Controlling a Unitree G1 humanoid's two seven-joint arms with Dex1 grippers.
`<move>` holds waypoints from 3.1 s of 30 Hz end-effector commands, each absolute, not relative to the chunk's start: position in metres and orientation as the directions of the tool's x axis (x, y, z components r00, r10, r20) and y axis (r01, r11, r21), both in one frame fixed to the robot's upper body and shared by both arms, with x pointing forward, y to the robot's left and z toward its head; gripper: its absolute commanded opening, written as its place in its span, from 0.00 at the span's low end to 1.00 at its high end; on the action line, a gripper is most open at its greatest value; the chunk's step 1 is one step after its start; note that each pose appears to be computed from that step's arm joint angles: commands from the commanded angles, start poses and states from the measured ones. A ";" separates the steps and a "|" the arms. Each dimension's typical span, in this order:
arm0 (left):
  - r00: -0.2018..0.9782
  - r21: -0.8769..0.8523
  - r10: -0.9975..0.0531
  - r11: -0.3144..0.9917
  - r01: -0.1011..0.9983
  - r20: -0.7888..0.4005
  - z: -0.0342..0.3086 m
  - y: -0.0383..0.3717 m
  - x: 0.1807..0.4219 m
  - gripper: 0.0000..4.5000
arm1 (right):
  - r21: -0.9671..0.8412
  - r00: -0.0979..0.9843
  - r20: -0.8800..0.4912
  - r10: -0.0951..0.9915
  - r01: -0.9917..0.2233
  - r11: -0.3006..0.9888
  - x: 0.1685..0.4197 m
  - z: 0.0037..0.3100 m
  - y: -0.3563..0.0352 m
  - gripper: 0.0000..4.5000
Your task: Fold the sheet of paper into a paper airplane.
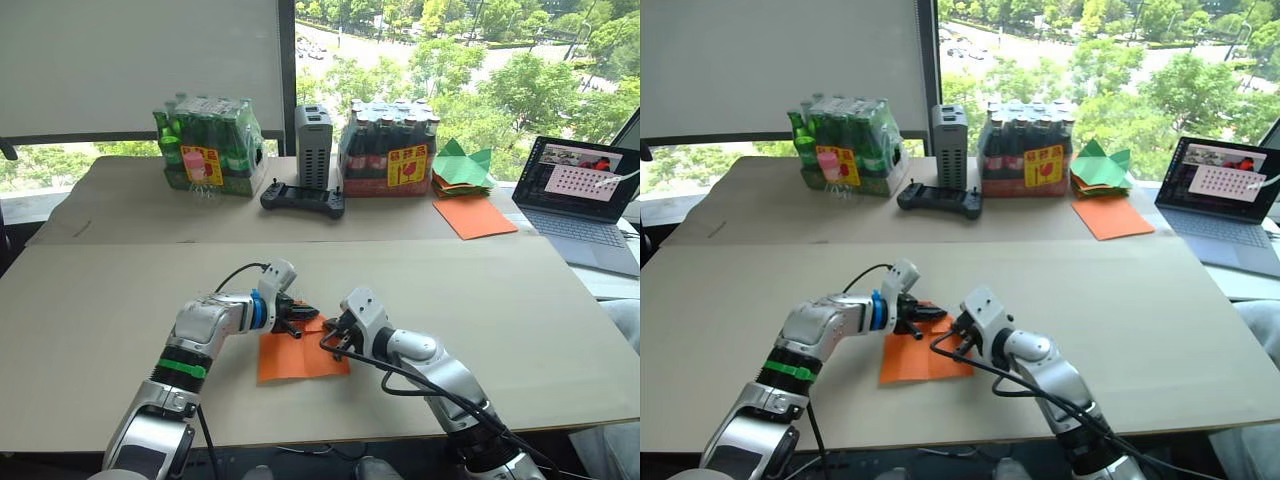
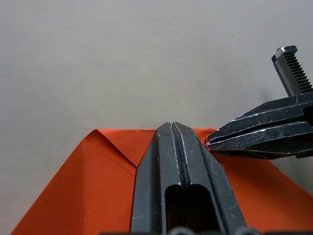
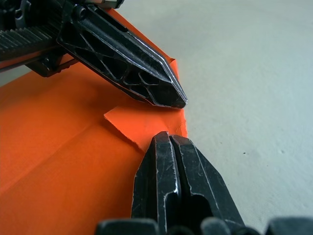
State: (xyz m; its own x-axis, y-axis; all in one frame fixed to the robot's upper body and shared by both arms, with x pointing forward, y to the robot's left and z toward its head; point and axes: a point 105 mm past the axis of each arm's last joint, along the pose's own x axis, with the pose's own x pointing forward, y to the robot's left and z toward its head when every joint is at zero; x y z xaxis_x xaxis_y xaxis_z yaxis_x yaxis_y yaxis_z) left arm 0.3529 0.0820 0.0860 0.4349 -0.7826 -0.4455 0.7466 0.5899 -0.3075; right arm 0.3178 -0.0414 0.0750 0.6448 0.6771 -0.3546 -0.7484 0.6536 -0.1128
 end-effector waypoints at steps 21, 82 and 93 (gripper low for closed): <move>0.516 -0.281 -0.696 0.693 0.664 -0.499 0.066 0.110 0.369 0.00 | -0.072 0.642 -0.459 0.614 -0.716 0.695 0.312 0.050 -0.055 0.01; 0.556 -0.319 -0.681 0.723 0.613 -0.476 0.066 0.120 0.356 0.00 | -0.097 0.593 -0.427 0.683 -0.781 0.617 0.329 0.056 -0.015 0.01; 0.647 -0.432 -0.691 0.715 0.549 -0.321 0.114 0.142 0.358 0.00 | -0.106 0.575 -0.460 0.677 -0.792 0.601 0.329 0.047 -0.016 0.01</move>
State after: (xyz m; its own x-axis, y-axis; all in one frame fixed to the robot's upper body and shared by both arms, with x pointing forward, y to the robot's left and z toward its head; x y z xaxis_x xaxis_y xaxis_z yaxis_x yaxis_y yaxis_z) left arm 0.3563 0.1387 0.0928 0.6227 -0.6853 -0.3776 0.5326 0.7248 -0.4370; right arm 0.3339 -0.0088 0.0777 0.6002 0.7181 -0.3521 -0.7916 0.5963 -0.1332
